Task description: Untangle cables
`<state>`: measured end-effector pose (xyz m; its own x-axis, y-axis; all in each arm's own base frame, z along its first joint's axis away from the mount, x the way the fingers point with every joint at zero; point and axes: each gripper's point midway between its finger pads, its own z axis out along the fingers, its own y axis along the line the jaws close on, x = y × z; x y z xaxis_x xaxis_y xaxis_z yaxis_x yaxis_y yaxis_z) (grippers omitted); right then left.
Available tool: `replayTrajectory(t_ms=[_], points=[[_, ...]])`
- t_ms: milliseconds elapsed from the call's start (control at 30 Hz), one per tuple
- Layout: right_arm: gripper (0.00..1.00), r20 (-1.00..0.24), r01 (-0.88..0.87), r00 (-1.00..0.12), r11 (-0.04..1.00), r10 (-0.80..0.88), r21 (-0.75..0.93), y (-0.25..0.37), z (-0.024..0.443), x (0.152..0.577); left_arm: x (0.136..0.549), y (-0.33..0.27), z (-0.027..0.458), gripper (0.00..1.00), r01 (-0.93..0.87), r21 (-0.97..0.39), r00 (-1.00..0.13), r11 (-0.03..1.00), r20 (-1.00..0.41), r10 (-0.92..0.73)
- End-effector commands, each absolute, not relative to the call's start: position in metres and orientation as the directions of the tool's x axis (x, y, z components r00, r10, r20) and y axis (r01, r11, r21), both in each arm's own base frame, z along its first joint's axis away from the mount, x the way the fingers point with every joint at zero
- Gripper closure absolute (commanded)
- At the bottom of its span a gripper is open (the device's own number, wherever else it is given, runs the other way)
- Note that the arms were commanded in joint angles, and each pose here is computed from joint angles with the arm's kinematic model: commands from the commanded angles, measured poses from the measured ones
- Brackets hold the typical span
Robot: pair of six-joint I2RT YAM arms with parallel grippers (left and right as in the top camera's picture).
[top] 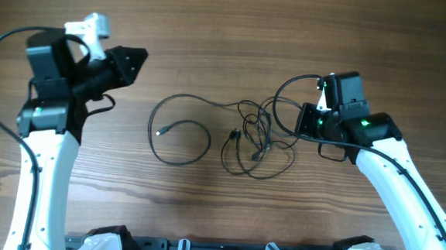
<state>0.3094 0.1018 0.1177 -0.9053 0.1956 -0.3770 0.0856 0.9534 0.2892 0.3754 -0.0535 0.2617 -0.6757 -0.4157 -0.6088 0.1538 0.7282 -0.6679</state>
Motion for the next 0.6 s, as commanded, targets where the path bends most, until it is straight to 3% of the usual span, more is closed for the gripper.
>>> replayTrajectory(t_ms=[0, 67, 167, 233, 300, 467, 567], points=[[0.96, -0.463, -0.278, -0.886, 0.823, -0.021, 0.495, 0.161, 0.151, 0.306, 0.362, -0.069, 0.265, 0.82, 0.173, -0.743, -0.739, 0.646, -0.531, -0.413], [0.91, -0.516, -0.417, -0.854, 0.674, -0.061, 0.610, 0.191, 0.177, 0.300, 0.358, -0.081, 0.254, 0.72, 0.155, -0.756, -0.779, 0.636, -0.489, -0.392], [0.82, -0.611, -0.582, -0.787, 0.428, -0.085, 0.691, 0.221, 0.222, 0.290, 0.350, -0.108, 0.241, 0.71, 0.162, -0.767, -0.832, 0.621, -0.445, -0.332], [0.69, -0.650, -0.631, -0.755, 0.359, -0.083, 0.687, 0.227, 0.237, 0.288, 0.344, -0.130, 0.235, 0.71, 0.214, -0.754, -0.853, 0.621, -0.454, -0.257], [0.64, -0.649, -0.614, -0.757, 0.415, -0.069, 0.672, 0.223, 0.231, 0.296, 0.340, -0.145, 0.229, 0.71, 0.244, -0.740, -0.863, 0.627, -0.460, -0.207], [0.60, -0.504, -0.308, -0.863, 0.757, 0.032, 0.576, 0.177, 0.172, 0.317, 0.338, -0.159, 0.213, 0.69, 0.229, -0.712, -0.881, 0.664, -0.441, -0.169], [0.52, -0.431, -0.261, -0.902, 0.803, -0.005, 0.536, 0.166, 0.151, 0.301, 0.333, -0.161, 0.200, 0.60, 0.196, -0.703, -0.901, 0.684, -0.405, -0.158]])
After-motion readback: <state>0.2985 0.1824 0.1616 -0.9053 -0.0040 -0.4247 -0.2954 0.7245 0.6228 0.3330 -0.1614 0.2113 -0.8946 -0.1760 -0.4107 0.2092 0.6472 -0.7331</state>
